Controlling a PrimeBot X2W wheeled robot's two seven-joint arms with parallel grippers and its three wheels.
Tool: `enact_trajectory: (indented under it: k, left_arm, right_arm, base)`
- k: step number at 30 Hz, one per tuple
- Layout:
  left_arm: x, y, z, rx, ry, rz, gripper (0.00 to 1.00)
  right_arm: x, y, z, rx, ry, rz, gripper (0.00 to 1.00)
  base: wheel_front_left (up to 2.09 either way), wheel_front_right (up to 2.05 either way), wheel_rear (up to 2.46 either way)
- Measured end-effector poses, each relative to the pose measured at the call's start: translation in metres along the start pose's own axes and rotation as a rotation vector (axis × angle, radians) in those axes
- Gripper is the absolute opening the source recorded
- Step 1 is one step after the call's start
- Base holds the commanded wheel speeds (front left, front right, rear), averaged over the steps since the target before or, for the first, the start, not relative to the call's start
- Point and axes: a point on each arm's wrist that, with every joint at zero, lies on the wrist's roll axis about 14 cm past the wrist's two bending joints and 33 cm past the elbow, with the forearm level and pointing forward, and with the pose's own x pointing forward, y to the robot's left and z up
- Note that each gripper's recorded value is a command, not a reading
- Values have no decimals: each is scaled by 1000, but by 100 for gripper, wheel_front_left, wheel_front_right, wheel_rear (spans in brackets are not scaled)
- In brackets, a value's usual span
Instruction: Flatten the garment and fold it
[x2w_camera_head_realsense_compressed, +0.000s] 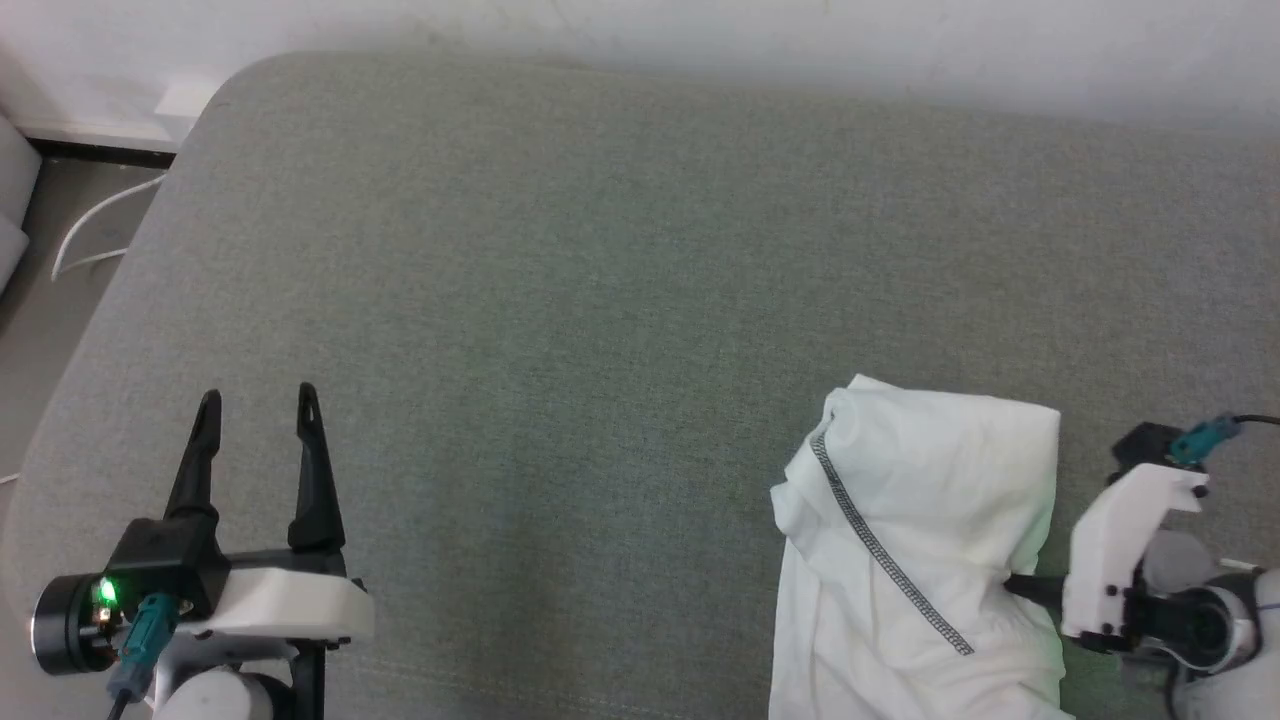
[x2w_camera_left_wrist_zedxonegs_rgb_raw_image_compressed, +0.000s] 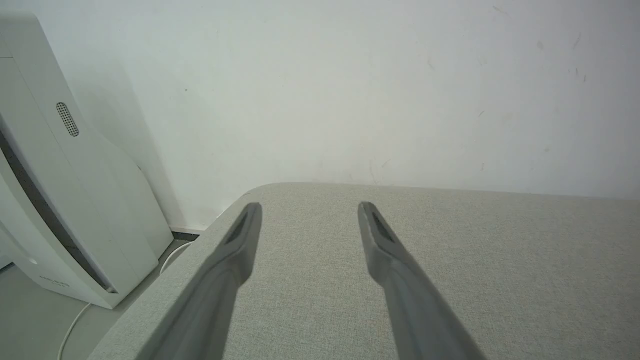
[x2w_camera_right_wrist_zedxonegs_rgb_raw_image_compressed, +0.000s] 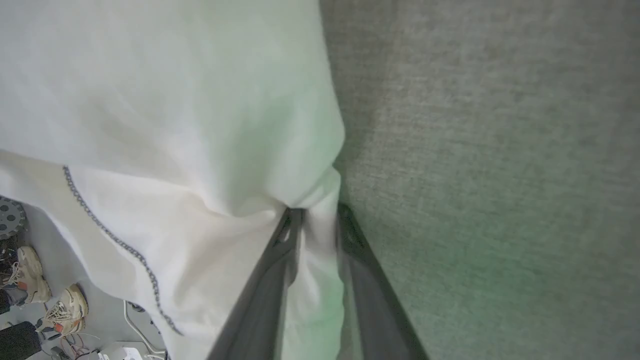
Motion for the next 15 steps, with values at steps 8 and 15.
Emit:
enact_trajectory:
  k: [8,15]
  left_arm:
    - [-2,1,7,5,-27,-3,100]
    - [-5,-7,14,2,-52,-39,100]
  right_arm:
    - [-2,20,-6,-40,39,21,0]
    - [-36,37,15,-318,-68,-29,0]
  base:
    - [0,0,0]
    - [0,0,0]
